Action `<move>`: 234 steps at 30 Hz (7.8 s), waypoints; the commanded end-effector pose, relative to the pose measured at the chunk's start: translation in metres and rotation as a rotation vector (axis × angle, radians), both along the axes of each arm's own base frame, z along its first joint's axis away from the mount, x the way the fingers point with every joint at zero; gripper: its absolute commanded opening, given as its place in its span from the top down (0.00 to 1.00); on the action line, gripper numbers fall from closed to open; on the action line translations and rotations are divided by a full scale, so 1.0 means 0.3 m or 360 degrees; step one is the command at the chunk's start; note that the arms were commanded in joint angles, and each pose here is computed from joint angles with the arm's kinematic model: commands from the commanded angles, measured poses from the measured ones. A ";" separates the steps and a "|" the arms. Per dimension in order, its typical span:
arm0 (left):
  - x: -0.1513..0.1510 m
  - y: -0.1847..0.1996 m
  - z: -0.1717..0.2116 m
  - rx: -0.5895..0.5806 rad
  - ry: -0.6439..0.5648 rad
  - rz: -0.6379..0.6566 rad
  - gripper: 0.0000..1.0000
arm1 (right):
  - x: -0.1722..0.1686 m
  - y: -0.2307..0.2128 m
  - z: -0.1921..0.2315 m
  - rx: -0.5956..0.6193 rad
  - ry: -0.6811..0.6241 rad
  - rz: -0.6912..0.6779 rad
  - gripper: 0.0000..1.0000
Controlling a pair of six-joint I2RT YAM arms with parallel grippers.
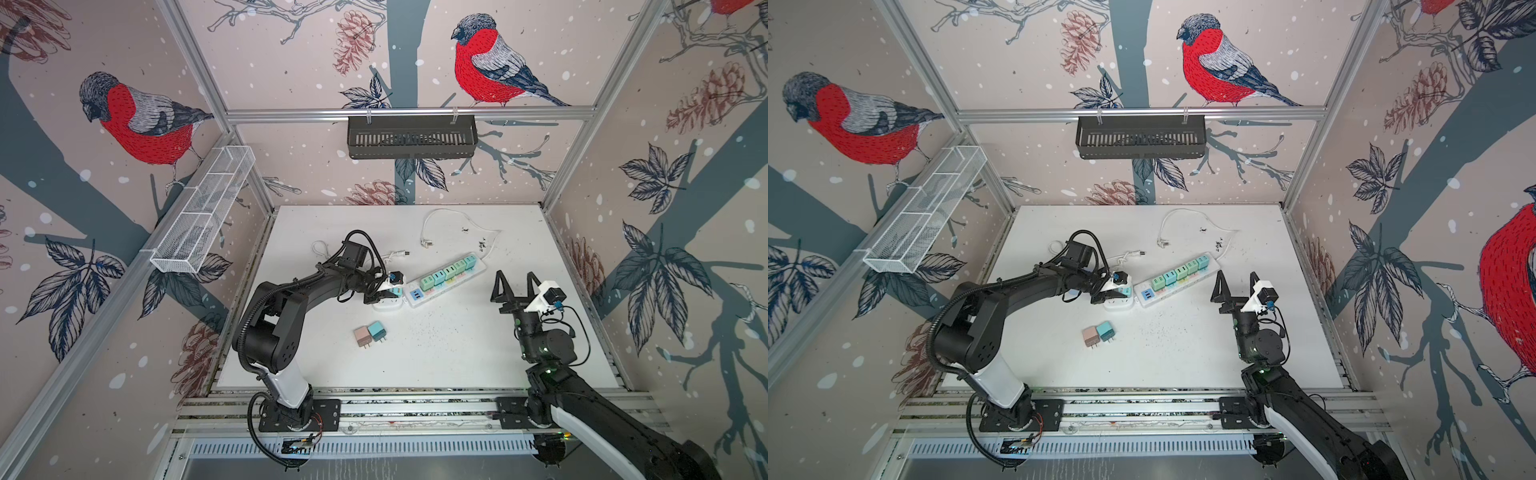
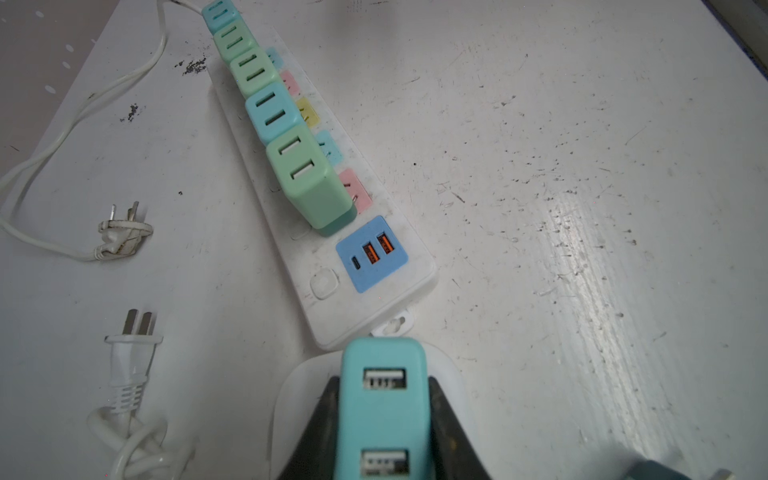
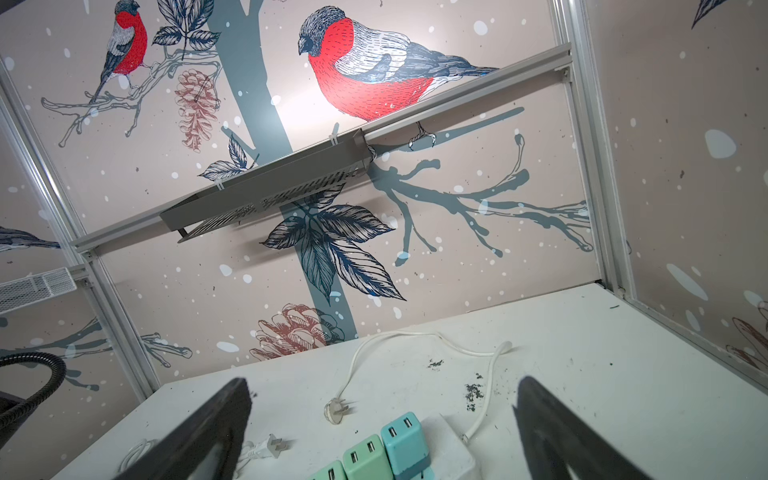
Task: Insert the plug
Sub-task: 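Carry the teal plug with the left gripper over the white square socket block, then lower the teal plug into a socket of the white square block, then open the left gripper and raise it while the right gripper moves forward, then lower the right gripper over the loose teal plug beside the pink plug, then close the right gripper on the teal plug and lift it, then bring the teal plug toward the left gripper while left reaches to meet it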
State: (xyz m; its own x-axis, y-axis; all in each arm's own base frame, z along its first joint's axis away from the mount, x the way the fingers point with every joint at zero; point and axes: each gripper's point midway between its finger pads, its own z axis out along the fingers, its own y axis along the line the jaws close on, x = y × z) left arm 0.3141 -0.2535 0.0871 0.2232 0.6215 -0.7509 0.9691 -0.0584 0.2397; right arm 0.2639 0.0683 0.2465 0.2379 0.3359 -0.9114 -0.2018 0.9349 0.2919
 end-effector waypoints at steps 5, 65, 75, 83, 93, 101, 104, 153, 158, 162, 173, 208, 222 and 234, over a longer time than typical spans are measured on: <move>-0.019 -0.001 -0.024 0.0058 0.0010 -0.0040 1.00 | -0.027 -0.011 -0.188 -0.0076 0.0160 0.0008 0.00; 0.091 0.074 -0.080 0.0055 0.0121 0.0210 0.01 | -0.018 -0.016 -0.191 -0.0068 0.0176 0.0002 0.00; 0.181 0.142 0.376 -0.0449 -0.0220 0.0923 0.01 | 0.000 -0.009 -0.198 -0.0082 0.0217 0.0000 0.00; 0.146 0.470 0.558 -0.1154 0.0071 0.2108 0.02 | 0.055 -0.008 -0.195 -0.0036 0.0300 -0.0044 0.00; 0.016 0.686 0.391 -0.1665 0.0597 0.2888 0.02 | 0.119 0.205 -0.091 0.0430 0.0602 0.0265 0.00; -0.058 0.834 0.231 -0.1298 0.0184 0.3189 0.06 | 0.055 0.411 -0.056 0.0080 0.0453 0.0629 0.00; -0.054 0.847 0.151 -0.1058 0.0174 0.3286 0.04 | 0.058 0.485 -0.101 0.0015 0.0543 0.0710 0.00; -0.078 0.822 0.135 -0.1266 0.0156 0.3093 0.04 | -0.224 1.159 -0.740 -0.1018 0.1210 0.1153 0.28; -0.077 0.823 0.135 -0.1267 0.0154 0.3095 0.04 | -0.224 1.163 -0.754 -0.1018 0.1222 0.1153 0.29; -0.080 0.828 0.134 -0.1273 0.0150 0.3109 0.03 | -0.210 1.156 -0.771 -0.1049 0.1218 0.1120 0.28; -0.077 0.823 0.134 -0.1263 0.0154 0.3097 0.03 | -0.209 1.171 -0.820 -0.1101 0.1250 0.1095 0.44; -0.094 0.396 0.531 -0.1381 0.0452 0.1791 0.20 | -0.226 0.798 -0.267 -0.0868 0.0136 0.1043 0.95; -0.236 -0.041 0.536 -0.0997 0.0686 0.1061 0.33 | -0.288 0.644 -0.099 -0.0876 -0.0301 0.0992 0.98; -0.346 -0.196 0.505 -0.0776 0.0744 0.0841 0.34 | -0.297 0.630 -0.092 -0.1025 -0.0456 0.0925 0.99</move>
State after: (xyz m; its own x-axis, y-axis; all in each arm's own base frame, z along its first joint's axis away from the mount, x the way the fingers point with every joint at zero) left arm 0.2132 -0.3087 0.2431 -0.4103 0.1045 -0.9059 0.8347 0.4431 -0.3269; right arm 0.1803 0.2607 0.2005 0.3485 -0.1159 -0.9301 -0.7040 0.6228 -0.3414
